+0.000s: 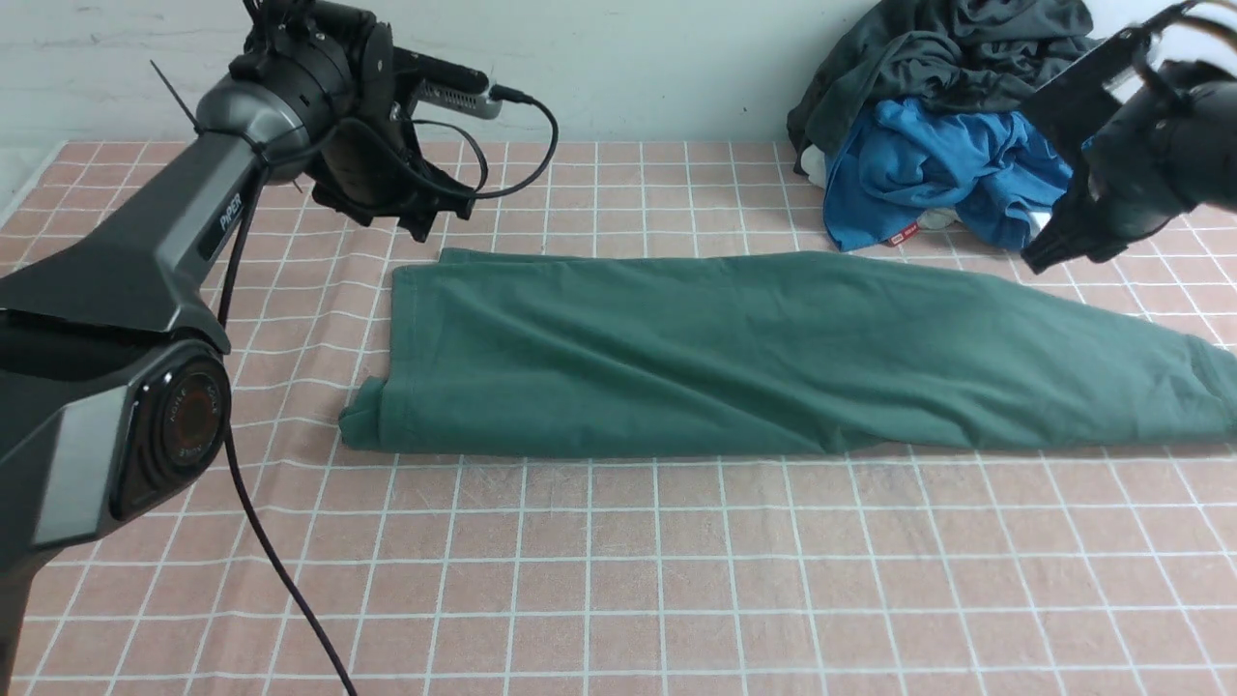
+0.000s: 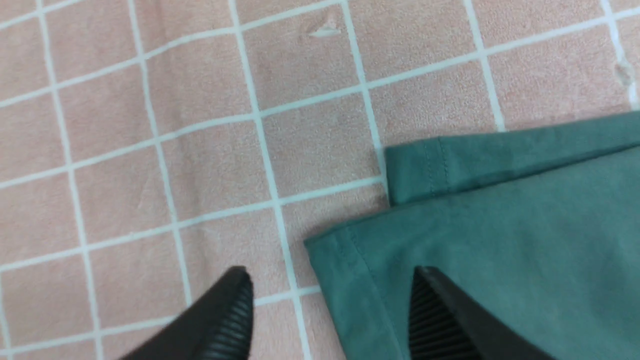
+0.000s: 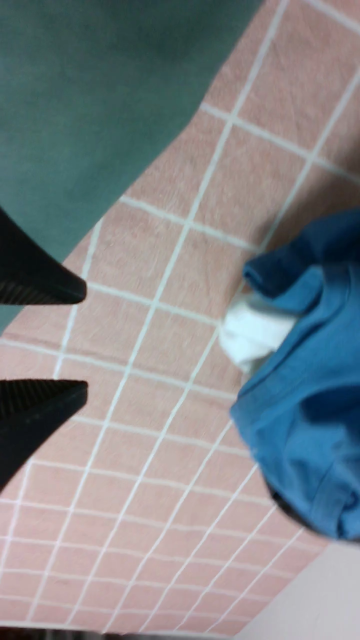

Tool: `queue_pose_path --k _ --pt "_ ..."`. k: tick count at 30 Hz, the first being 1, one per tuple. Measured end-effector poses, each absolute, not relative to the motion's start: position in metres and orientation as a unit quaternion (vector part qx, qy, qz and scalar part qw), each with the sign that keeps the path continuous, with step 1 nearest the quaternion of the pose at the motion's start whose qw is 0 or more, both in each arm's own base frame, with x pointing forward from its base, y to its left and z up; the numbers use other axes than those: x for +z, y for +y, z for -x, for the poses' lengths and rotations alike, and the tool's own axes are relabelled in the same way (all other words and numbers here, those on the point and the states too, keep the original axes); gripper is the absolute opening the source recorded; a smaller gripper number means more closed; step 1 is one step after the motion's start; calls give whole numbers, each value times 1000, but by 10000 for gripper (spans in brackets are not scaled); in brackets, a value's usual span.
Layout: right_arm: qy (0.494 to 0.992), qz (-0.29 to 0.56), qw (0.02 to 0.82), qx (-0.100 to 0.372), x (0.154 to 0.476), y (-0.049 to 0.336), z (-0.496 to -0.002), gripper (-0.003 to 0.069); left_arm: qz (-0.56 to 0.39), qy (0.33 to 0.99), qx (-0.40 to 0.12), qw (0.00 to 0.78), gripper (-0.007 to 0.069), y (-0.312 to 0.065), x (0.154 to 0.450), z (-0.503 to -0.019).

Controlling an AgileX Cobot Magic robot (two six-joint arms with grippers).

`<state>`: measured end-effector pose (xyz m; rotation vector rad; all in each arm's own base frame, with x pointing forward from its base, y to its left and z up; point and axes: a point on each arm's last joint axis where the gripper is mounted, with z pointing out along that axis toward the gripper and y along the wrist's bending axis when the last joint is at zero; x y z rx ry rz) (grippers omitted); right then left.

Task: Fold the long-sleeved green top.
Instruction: Use both arms to drag the lower edge of the fabric forward and fold it over the upper edge, then use the right arm to clamp the right edge of the fabric

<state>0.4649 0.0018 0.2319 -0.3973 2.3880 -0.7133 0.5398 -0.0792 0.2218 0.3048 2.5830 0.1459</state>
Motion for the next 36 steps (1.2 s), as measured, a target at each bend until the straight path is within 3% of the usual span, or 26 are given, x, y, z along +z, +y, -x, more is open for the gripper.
queue_pose_path --k 4,7,10,14,18,24,31,33,36 --pt "953 101 210 -192 244 -15 -439 227 -129 955 29 264 442 -83 258 -528" --pt "991 33 119 -61 229 -50 -420 226 -146 945 -24 292 375 -90 299 -512" --pt "994 -25 102 -1 225 -82 -411 257 -168 935 -64 307 299 -98 329 -494" --pt "988 -91 120 11 224 -125 -404 368 -211 918 -97 321 188 -112 378 -449" --pt "984 -122 126 19 204 -144 -408 475 -251 914 -106 302 131 -120 393 -406" --pt "984 -139 109 22 162 -149 -419 497 -267 921 -89 268 114 -106 397 -350" --pt "985 -134 111 23 157 -149 -421 276 -230 919 -35 318 114 -76 413 -280" --pt "987 -113 112 18 169 -150 -420 111 -209 925 9 319 114 -58 410 -245" --pt "987 -98 130 0 201 -152 -421 27 -178 931 58 312 114 -40 399 -212"
